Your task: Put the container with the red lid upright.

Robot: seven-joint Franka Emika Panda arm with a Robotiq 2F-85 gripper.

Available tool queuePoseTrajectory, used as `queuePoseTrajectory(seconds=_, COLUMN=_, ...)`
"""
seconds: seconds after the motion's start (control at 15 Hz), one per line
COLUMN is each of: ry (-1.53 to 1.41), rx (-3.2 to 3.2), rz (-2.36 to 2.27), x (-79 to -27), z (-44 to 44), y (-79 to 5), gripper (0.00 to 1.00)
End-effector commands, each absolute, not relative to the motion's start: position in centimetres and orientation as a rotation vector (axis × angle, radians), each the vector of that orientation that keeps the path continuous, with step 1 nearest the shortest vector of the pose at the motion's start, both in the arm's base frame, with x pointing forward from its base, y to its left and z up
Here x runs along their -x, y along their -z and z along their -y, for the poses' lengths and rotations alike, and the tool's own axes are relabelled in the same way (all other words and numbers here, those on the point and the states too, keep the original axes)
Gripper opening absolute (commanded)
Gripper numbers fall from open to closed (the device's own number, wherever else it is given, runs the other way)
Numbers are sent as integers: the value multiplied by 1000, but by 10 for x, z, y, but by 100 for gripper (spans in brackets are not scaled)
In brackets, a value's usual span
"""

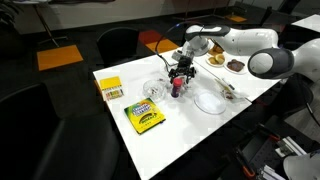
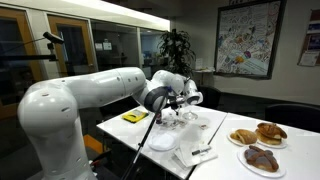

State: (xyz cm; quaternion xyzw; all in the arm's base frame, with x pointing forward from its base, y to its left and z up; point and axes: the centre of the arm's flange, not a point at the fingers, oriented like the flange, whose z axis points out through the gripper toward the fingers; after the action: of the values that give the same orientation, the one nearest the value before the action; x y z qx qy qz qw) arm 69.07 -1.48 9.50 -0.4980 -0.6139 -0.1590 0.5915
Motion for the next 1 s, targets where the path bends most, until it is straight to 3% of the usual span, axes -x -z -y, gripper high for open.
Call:
queuePoseTrajectory(seconds=0.0, ry=325, rx=1178, rz=1512, x=-716, z=12, y=-111, gripper=100)
queuePoseTrajectory(seconds=0.93, ry=5, rx=1584, rz=1440, x=-731, z=-27, y=-185, gripper=100)
